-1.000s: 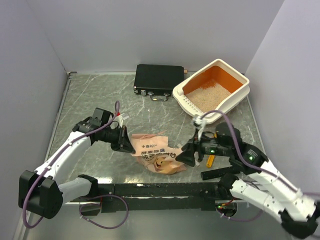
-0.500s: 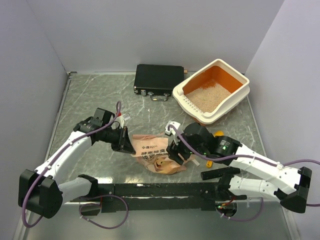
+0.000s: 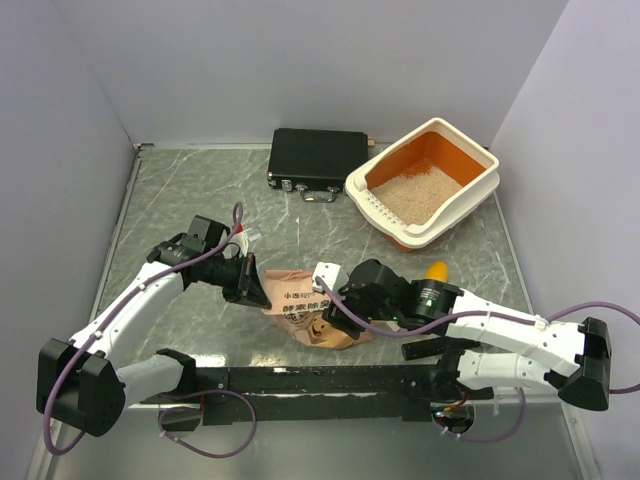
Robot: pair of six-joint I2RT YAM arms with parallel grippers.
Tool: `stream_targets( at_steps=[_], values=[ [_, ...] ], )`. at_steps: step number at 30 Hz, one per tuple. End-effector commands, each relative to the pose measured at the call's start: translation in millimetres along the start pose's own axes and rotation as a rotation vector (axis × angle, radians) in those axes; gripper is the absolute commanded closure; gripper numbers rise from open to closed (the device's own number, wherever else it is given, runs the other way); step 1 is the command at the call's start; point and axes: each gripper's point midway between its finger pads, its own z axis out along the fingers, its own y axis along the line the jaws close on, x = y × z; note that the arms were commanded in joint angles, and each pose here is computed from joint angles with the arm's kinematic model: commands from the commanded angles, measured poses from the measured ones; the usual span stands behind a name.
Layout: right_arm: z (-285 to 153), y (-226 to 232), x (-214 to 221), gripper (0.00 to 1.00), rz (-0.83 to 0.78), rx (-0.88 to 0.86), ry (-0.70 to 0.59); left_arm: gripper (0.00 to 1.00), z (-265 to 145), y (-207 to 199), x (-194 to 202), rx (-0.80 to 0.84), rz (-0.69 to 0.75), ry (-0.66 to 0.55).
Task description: Fill the litter box with clean litter
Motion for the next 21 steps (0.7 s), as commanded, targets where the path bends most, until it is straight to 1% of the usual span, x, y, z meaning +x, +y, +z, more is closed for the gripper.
stream_targets(
  at_steps=[1,4,5,6,7,8,10,12,14,16,18,19,20,21],
  values=[
    [4.2,-2.7,-2.8,0.40,-0.025,0.025,0.004,0.99,-4.8,-11.8,-7.7,0.021,0.054,-0.016],
    [10.5,-1.9,16.1,0.50,-0.006,0.027,0.069,0.99,-6.2,-15.6,-10.8,0.032,0.064,-0.023],
    [12.8,-1.3,18.0,0.54,0.000,0.026,0.070,0.99,-6.3,-16.7,-11.0,0.038,0.066,-0.022],
    [14.9,-0.4,20.9,0.64,0.007,0.022,0.075,0.99,-7.1,-18.9,-12.6,0.045,0.077,-0.027],
    [17.9,0.7,27.5,0.70,0.021,0.022,0.088,0.99,-7.9,-19.7,-13.9,0.045,0.084,-0.035],
    [18.6,-0.5,25.1,0.86,0.029,0.028,0.081,0.99,-9.0,-19.7,-16.0,0.037,0.094,-0.045],
    [20.4,0.4,26.1,1.00,0.057,0.032,0.096,0.97,-13.8,-24.9,-23.1,0.034,0.140,-0.075],
    [20.1,-1.7,30.2,1.00,0.097,0.042,0.134,0.85,-22.8,-29.4,-40.4,-0.010,0.191,-0.155],
    [17.6,0.7,21.9,1.00,0.105,0.024,0.123,0.77,-32.6,-37.1,-60.2,-0.035,0.246,-0.254],
    [12.2,0.0,15.2,1.00,0.132,0.018,0.105,0.75,-48.3,-53.5,-73.0,-0.032,0.317,-0.349],
    [6.9,3.7,10.8,1.00,0.160,-0.025,0.085,0.69,-62.1,-64.0,-80.4,-0.034,0.397,-0.439],
    [3.7,-4.1,11.6,1.00,0.193,-0.020,0.088,0.68,-63.6,-70.9,-76.5,-0.003,0.445,-0.444],
    [0.9,-1.3,10.1,1.00,0.212,-0.057,0.083,0.65,-58.6,-70.7,-69.2,0.016,0.469,-0.431],
    [-1.0,-4.9,9.8,1.00,0.233,-0.061,0.083,0.65,-59.5,-79.6,-67.6,0.047,0.518,-0.457]
  ],
)
